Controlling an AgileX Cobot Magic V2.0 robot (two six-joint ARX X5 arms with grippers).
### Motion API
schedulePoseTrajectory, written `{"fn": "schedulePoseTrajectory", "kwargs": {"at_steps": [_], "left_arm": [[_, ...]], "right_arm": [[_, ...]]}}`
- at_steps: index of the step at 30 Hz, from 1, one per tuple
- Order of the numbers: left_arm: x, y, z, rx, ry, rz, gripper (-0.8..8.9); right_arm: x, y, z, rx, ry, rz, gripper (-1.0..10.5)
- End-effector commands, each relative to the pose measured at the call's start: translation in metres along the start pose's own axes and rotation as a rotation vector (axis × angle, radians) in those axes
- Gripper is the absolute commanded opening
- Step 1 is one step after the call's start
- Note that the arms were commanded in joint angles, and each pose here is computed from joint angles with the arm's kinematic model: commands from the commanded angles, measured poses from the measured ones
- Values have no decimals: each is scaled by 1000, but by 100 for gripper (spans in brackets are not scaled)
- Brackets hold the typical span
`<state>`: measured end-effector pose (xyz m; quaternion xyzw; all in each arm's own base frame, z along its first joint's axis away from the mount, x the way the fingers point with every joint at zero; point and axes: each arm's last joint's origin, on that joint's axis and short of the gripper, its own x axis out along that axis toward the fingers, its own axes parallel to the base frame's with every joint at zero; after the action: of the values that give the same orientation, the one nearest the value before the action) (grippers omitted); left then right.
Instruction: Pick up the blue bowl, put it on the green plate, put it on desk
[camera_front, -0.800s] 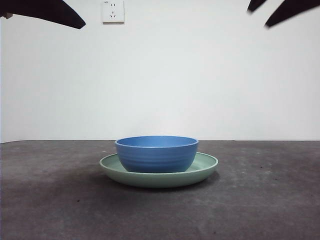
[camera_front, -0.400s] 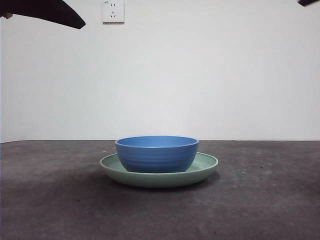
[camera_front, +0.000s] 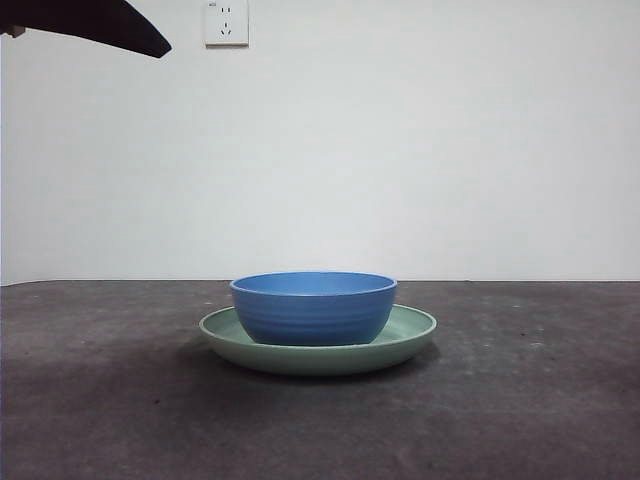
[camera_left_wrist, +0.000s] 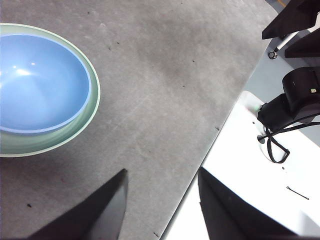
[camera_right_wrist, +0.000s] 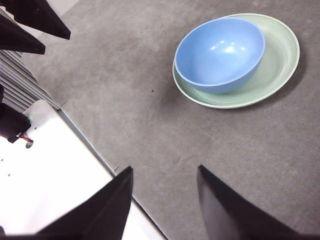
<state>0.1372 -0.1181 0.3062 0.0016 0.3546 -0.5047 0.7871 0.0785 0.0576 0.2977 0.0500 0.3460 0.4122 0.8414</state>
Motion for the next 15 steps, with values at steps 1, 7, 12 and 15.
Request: {"fn": "schedulePoseTrajectory", "kwargs": {"at_steps": [1,7,12,15], "left_arm": [[1,-1,1,9,-1,-8,226],[1,-1,1,9,-1,-8,226],[1,-1,1,9,-1,-8,215],[1,-1,1,9,0,-8,133]], "right_arm": [[1,0,1,6,-2,8,205],[1,0,1,6,-1,8,205],[1,0,1,6,-2,8,205],[1,0,1,6,-1,8,148]]}}
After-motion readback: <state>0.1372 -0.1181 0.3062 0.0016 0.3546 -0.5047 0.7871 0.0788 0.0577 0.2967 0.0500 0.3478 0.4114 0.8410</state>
